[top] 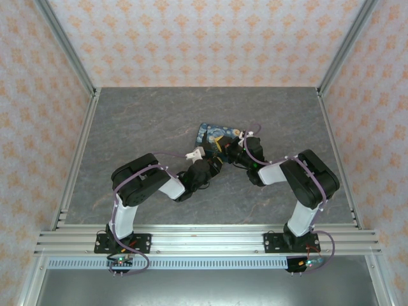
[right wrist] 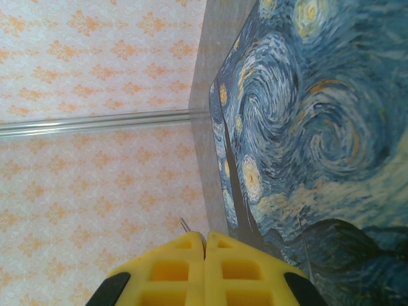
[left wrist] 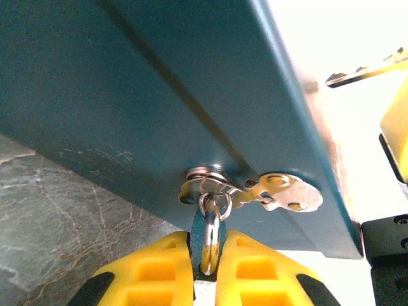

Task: Unlock the padlock with the key

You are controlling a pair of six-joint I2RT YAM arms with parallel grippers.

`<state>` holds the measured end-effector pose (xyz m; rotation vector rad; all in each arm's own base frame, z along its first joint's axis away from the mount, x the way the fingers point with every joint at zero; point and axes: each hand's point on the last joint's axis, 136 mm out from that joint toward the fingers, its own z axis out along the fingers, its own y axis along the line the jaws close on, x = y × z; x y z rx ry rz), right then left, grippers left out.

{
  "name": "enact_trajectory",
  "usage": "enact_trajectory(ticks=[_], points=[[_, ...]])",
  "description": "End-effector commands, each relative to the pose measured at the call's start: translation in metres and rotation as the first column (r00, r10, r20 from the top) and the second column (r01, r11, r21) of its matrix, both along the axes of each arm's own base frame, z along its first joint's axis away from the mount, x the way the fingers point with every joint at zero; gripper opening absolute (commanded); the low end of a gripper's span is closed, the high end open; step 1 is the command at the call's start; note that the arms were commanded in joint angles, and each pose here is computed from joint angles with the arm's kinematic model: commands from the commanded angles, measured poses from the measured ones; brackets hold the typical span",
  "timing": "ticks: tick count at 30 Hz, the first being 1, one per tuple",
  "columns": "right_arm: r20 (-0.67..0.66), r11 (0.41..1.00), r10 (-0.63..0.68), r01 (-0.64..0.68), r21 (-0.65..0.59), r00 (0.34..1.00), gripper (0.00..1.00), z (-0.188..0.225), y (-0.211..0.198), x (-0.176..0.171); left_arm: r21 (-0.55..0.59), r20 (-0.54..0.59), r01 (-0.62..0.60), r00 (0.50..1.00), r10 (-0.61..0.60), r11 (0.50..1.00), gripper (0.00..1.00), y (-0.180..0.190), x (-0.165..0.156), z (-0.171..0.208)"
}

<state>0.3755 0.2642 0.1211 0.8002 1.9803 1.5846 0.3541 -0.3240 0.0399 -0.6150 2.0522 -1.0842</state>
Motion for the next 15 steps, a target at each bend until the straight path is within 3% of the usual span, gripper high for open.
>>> enact_trajectory(ticks=[1,9,15], points=[[-0.077,0.999,0.015,-0.019,-0.05,0.997,0.0,-0.017,-0.003,-0.012,0.019,-0.038,-0.042,0.998,0.043,0.999,0.0,0.014,0.004,-0.007],[-0.007,0.989,0.053,-0.054,-0.135,0.999,0.0,0.024,-0.02,-0.04,-0.019,-0.072,0.091,0.993,-0.092,0.996,0.0,0.013,-0.011,0.024],[-0.007,0.99,0.049,-0.05,-0.133,0.999,0.0,0.026,-0.038,-0.077,-0.042,-0.083,0.198,0.976,-0.201,0.979,0.0,0.014,-0.021,0.044]])
